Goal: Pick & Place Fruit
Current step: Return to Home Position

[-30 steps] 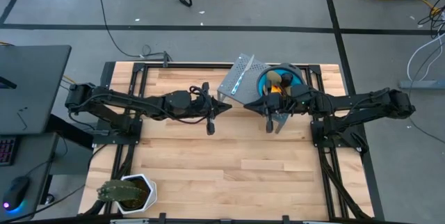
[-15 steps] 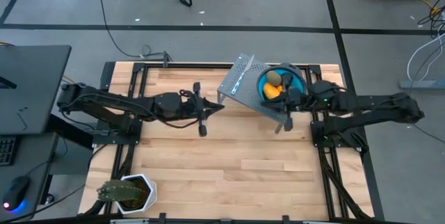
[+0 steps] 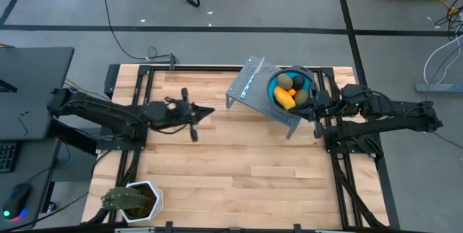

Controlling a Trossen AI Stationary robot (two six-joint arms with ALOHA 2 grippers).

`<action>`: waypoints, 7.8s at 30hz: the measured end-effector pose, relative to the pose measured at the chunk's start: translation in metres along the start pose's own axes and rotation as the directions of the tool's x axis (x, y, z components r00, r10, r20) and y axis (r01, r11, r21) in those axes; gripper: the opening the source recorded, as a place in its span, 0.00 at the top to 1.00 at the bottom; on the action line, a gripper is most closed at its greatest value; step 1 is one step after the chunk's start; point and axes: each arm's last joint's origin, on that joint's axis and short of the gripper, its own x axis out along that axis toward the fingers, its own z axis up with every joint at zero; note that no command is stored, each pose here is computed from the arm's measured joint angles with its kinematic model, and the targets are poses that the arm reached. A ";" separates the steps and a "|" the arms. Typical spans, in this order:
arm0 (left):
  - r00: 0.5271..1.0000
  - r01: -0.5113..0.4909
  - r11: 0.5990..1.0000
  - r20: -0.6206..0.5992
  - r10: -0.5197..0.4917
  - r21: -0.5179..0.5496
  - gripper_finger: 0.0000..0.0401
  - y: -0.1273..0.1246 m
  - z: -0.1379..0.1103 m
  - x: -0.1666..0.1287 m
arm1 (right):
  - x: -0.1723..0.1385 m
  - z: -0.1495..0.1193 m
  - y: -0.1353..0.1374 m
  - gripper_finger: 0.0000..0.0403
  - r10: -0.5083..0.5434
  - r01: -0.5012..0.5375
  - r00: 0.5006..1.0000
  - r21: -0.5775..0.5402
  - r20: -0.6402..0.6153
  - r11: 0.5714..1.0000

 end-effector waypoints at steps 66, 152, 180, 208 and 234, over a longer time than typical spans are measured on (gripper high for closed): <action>0.980 0.060 0.981 0.198 -0.022 -0.187 0.98 0.048 -0.085 -0.120 | -0.057 -0.104 0.002 1.00 0.159 -0.161 0.981 0.014 0.108 0.987; 0.939 0.303 0.948 0.201 -0.279 -0.102 0.98 0.037 -0.102 -0.117 | -0.015 -0.167 -0.004 1.00 0.041 -0.041 0.986 -0.006 0.160 0.999; 0.975 0.101 0.986 0.209 -0.071 -0.135 0.95 0.055 -0.120 -0.110 | -0.015 -0.167 -0.005 1.00 0.025 -0.025 0.987 -0.004 0.159 1.000; 0.978 0.060 0.993 0.203 -0.038 -0.104 0.94 0.056 -0.121 -0.110 | -0.015 -0.167 -0.005 1.00 0.026 -0.025 0.987 -0.004 0.159 1.000; 0.978 0.061 0.993 0.203 -0.038 -0.105 0.94 0.056 -0.121 -0.110 | -0.015 -0.167 -0.005 1.00 0.026 -0.025 0.987 -0.004 0.160 1.000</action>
